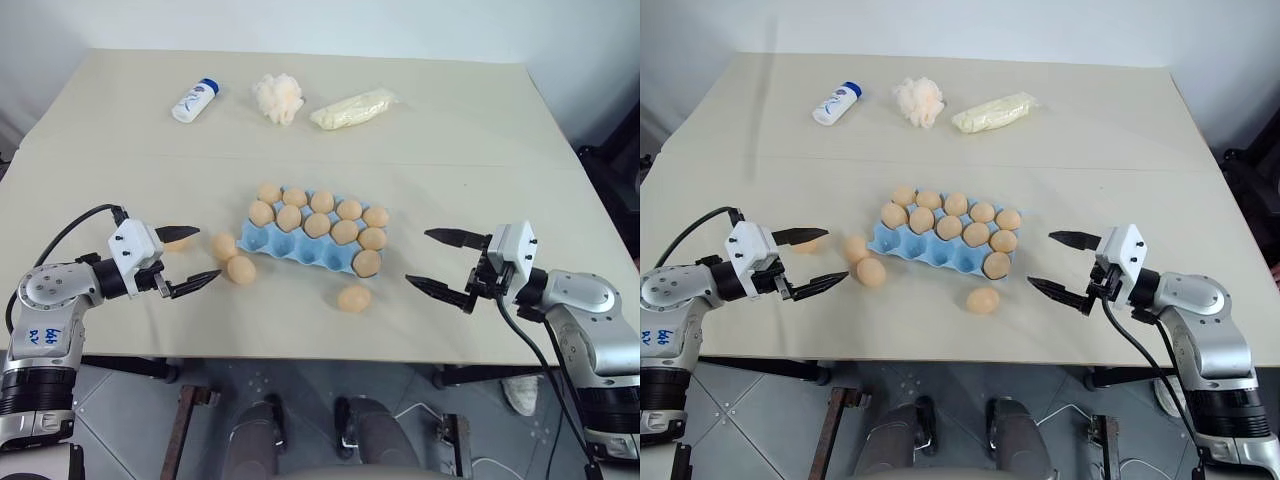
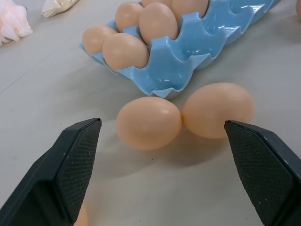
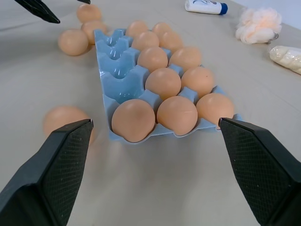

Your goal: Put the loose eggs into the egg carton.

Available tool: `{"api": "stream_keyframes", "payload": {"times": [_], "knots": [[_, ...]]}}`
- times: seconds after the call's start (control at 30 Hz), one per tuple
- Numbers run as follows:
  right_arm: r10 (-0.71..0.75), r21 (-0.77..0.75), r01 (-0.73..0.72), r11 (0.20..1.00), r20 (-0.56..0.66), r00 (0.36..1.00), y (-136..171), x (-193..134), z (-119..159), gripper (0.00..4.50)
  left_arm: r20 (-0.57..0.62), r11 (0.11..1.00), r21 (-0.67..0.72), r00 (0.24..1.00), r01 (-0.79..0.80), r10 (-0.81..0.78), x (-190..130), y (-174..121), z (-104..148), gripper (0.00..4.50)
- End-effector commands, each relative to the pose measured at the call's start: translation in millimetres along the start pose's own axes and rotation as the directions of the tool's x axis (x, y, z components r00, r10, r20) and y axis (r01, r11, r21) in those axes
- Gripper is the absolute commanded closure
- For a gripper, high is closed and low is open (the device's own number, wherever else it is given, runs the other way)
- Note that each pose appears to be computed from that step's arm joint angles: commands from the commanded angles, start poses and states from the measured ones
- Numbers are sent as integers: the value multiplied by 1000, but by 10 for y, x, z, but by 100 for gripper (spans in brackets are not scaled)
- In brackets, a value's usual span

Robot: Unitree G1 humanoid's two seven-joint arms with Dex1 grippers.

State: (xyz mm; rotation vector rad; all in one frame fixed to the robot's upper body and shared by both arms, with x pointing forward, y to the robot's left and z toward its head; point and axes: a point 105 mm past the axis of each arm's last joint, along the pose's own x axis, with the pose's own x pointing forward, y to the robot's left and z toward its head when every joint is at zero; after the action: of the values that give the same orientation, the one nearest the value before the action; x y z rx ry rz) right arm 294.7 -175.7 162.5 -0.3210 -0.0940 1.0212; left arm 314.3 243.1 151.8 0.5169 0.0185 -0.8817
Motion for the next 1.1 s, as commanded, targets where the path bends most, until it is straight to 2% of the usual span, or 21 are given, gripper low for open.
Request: {"api": "stream_keyframes", "payload": {"times": [0.03, 0.23, 0.47, 0.6, 0.7, 0.83, 1.1], "knots": [[-17, -35, 18, 999, 19, 1000, -45, -25, 76, 0, 2, 999, 39, 1000, -12, 12, 7, 41, 66, 4], [-81, 3, 81, 997, 29, 996, -101, -136, 107, 0, 76, 995, 25, 993, 92, -94, 126, -131, 188, 4], [-12, -7, 11, 1000, -136, 991, 158, -508, -158, 0, 77, 934, 131, 936, 333, -345, 363, -541, 267, 4], [8, 6, -7, 1000, -153, 988, 237, -551, -235, 0, 71, 905, 144, 908, 401, -414, 398, -679, 232, 4], [35, 13, -33, 999, -126, 991, 296, -484, -234, 0, 79, 900, 142, 901, 413, -426, 411, -716, 214, 4], [113, -52, -114, 992, -21, 993, 390, -78, -100, 0, 66, 913, 126, 915, 389, -399, 327, -618, 180, 4], [303, -92, -303, 949, -4, 953, 567, 485, -146, 0, 36, 921, 85, 923, 380, -384, 185, -601, 78, 4]]}}
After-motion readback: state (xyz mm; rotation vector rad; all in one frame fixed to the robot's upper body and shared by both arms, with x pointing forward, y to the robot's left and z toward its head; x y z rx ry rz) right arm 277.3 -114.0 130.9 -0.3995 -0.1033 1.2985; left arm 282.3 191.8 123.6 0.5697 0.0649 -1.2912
